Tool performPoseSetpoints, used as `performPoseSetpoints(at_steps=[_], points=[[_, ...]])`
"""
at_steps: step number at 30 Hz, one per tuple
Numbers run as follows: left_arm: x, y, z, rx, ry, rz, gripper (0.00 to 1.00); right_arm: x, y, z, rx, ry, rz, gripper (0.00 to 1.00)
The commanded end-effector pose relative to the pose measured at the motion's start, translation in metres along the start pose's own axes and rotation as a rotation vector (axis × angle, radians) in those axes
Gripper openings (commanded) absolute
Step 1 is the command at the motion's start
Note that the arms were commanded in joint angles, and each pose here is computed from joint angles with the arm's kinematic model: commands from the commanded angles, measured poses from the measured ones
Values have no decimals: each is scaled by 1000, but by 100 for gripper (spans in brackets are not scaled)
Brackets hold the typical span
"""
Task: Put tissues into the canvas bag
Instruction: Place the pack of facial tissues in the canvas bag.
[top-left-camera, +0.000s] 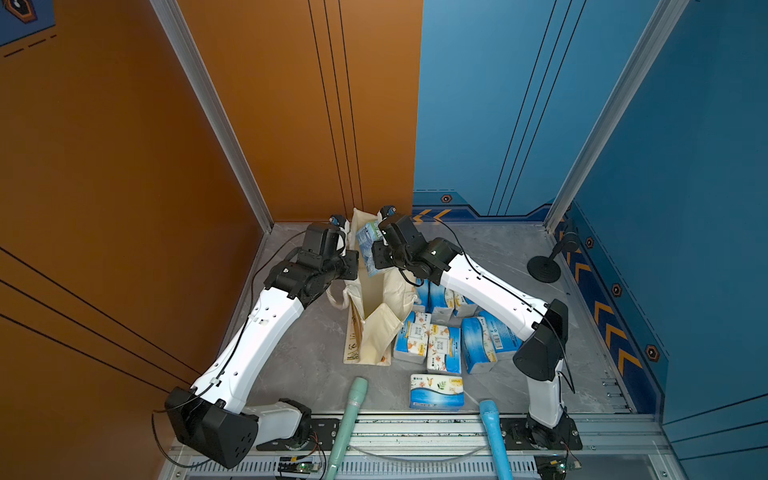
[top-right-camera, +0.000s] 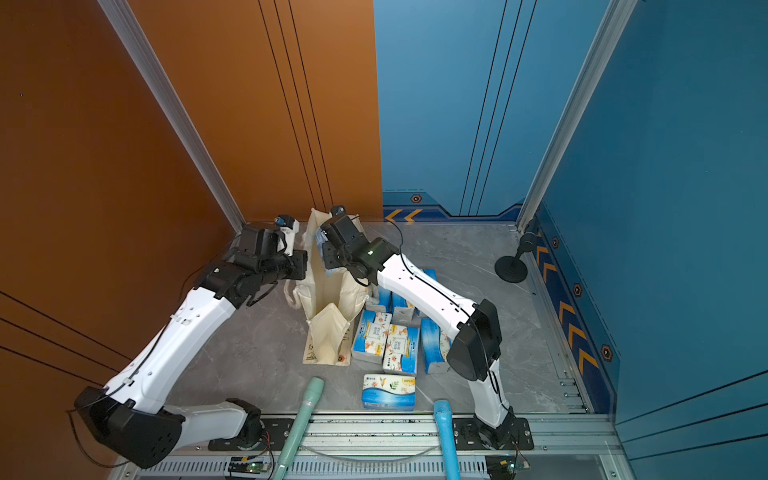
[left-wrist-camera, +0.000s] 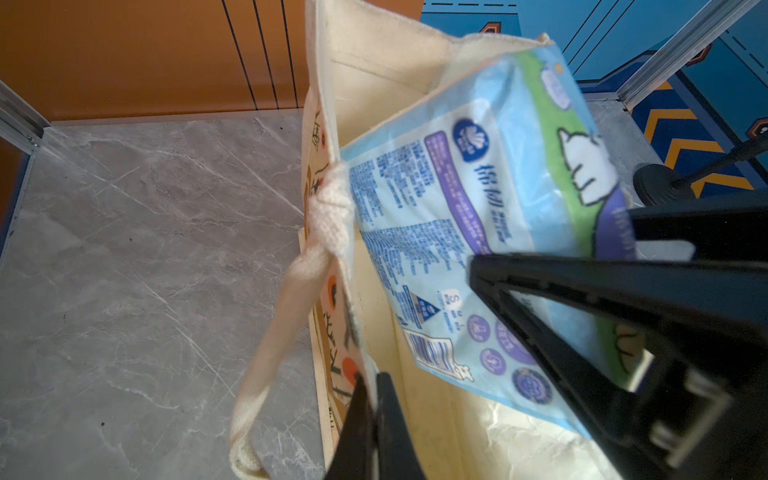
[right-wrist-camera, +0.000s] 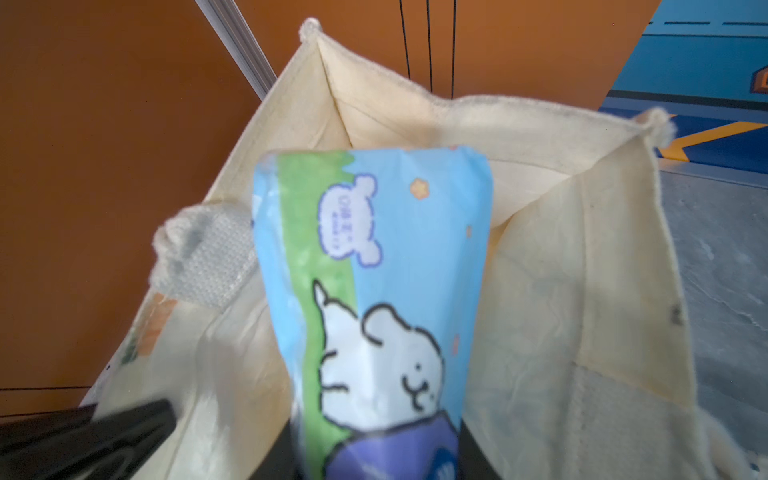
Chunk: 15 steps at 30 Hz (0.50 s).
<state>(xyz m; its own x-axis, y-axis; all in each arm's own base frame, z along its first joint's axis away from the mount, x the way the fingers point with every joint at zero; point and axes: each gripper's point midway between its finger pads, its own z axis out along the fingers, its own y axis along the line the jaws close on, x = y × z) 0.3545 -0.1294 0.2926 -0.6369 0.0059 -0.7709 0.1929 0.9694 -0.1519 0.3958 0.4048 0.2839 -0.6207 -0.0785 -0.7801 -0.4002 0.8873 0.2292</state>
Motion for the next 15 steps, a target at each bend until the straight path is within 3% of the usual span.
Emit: performPoseSetpoints(at_steps=[1, 4, 7, 15], points=[[-10, -8, -8, 30, -38, 17, 0, 6, -3, 9, 21, 34, -9, 43], [-11, -7, -10, 30, -42, 19, 0, 13, -4, 13, 22, 59, -13, 47], [-11, -6, -11, 27, -47, 19, 0, 13, -4, 9, 16, 60, -19, 57], [-7, -1, -8, 14, -35, 17, 0, -1, 0, -13, -19, 28, -49, 60]])
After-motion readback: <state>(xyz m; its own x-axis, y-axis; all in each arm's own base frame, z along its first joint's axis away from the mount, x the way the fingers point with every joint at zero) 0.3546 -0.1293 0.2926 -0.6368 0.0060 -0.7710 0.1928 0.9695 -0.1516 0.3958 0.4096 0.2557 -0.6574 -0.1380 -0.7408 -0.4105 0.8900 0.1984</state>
